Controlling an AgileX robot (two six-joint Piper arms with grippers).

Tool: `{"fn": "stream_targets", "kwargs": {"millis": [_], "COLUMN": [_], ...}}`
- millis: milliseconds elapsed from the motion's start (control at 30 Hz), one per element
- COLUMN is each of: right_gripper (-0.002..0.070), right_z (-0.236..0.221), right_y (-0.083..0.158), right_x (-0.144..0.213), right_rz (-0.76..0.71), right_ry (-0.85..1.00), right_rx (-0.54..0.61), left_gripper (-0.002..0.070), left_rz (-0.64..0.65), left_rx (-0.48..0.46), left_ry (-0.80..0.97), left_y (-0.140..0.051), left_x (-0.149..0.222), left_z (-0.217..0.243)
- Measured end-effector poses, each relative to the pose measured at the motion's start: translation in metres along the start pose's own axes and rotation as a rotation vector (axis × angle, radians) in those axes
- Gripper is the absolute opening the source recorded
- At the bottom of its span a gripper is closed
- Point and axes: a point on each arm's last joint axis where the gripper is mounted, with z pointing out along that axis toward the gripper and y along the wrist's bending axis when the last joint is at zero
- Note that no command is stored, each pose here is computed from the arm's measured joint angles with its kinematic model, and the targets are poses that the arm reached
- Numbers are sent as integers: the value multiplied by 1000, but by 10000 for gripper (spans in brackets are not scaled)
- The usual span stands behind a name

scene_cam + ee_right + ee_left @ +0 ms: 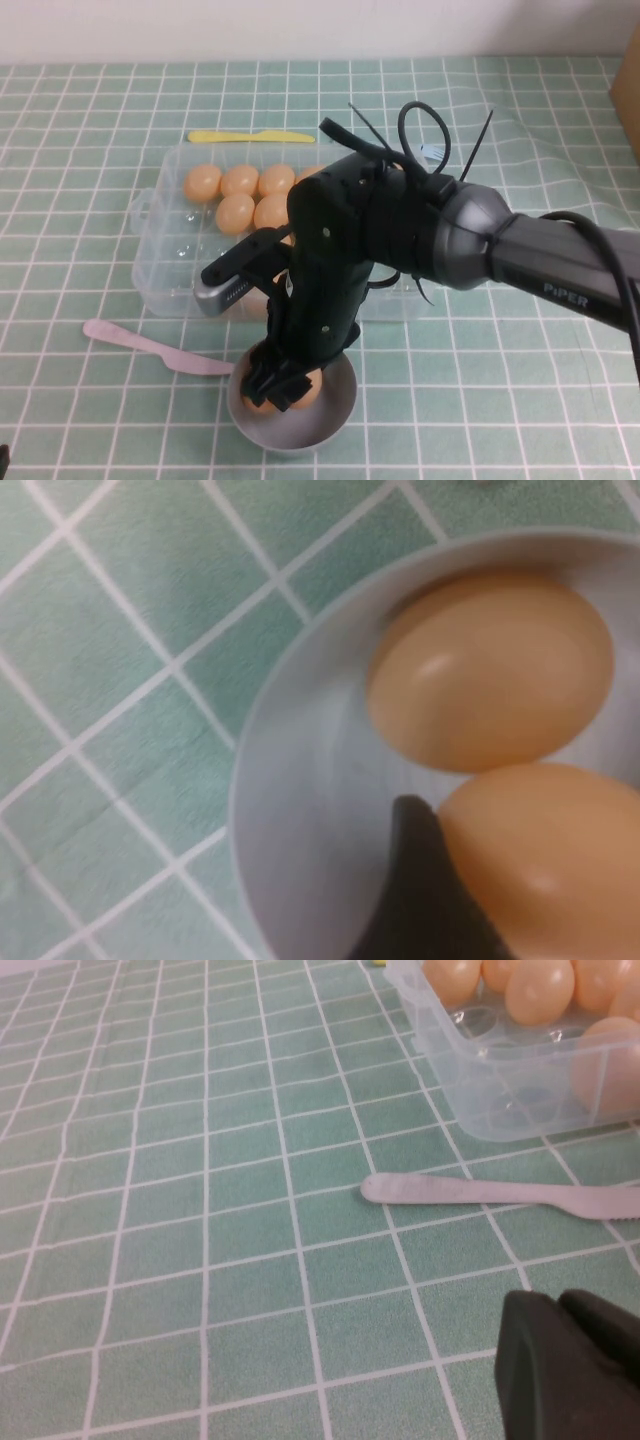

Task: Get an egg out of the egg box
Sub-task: Place the egg in the bowl

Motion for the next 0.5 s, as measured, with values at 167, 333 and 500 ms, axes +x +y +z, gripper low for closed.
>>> {"fn": "stream_targets", "kwargs": {"millis": [167, 333, 500], "right_gripper": [386, 386, 410], "right_z": [2, 2, 2], "right_y": [-2, -5, -5], "right_x": [-2, -2, -2], "right_rz": [-9, -23, -22], "right_ry": [-16, -16, -18], "right_rx": [20, 46, 48], "left_gripper": [-5, -5, -5], "left_rz": [0, 0, 0], "left_rx": [0, 0, 0], "left_ry": [0, 0, 0], "left_y": [0, 0, 0], "left_x": [0, 0, 0], "left_z": [0, 0, 0]}}
